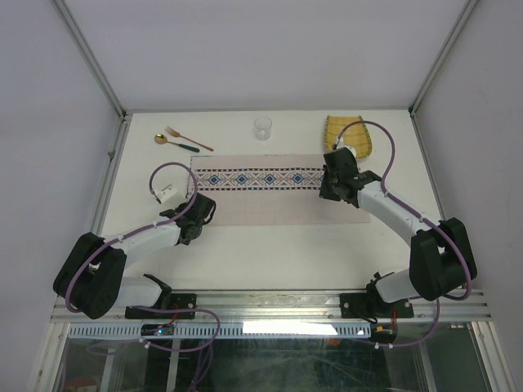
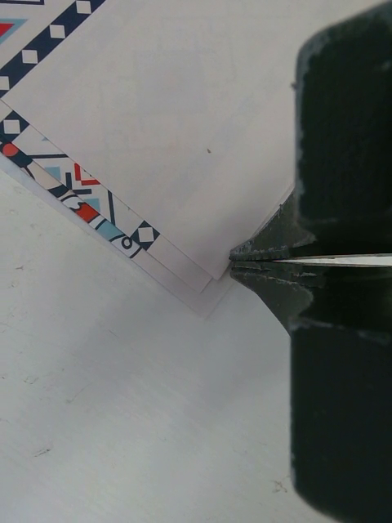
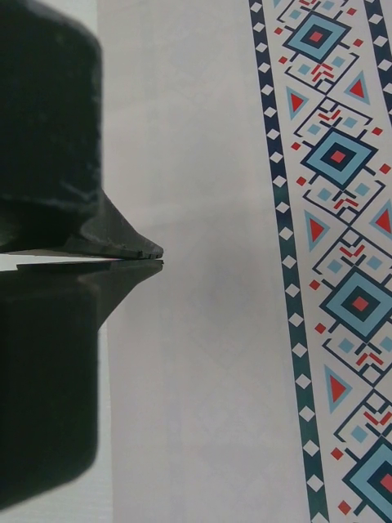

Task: Set the dinner table for one person
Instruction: Adjust the napkin at the center of the board.

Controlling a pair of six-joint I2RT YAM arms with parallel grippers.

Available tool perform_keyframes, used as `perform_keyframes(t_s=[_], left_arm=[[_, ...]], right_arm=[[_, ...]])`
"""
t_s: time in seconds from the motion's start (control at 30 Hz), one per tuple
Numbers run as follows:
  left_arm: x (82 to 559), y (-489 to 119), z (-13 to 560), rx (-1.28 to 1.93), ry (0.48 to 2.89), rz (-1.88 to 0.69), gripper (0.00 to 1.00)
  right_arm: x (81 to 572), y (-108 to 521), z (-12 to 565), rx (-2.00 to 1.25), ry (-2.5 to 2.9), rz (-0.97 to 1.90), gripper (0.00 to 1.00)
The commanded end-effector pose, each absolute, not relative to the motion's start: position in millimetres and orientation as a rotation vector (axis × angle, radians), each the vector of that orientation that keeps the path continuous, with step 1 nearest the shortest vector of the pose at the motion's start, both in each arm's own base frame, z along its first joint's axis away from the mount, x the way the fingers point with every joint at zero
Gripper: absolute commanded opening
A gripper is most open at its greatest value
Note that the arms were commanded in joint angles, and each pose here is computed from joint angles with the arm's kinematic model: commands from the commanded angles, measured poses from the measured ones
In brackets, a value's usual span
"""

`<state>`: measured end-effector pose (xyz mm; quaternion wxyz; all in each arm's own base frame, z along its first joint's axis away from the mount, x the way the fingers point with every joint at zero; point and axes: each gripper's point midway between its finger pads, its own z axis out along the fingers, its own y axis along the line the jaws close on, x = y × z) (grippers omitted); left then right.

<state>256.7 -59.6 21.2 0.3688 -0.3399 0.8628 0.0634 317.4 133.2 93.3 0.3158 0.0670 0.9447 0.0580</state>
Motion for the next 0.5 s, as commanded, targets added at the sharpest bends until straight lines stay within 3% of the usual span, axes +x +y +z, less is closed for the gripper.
perform_keyframes(t_s=[0.0, 0.47], left_arm=[[277.6, -65.6, 36.9, -0.871, 2.137, 0.127, 0.0], [282.6, -67.3, 34.1, -0.866, 2.136, 0.135, 0.0]], right_arm=[[328.7, 135.4, 106.4, 0.167, 2.438, 0.156, 0.0], [330.1, 134.8, 105.5, 0.163, 2.439, 0.146, 0.0]])
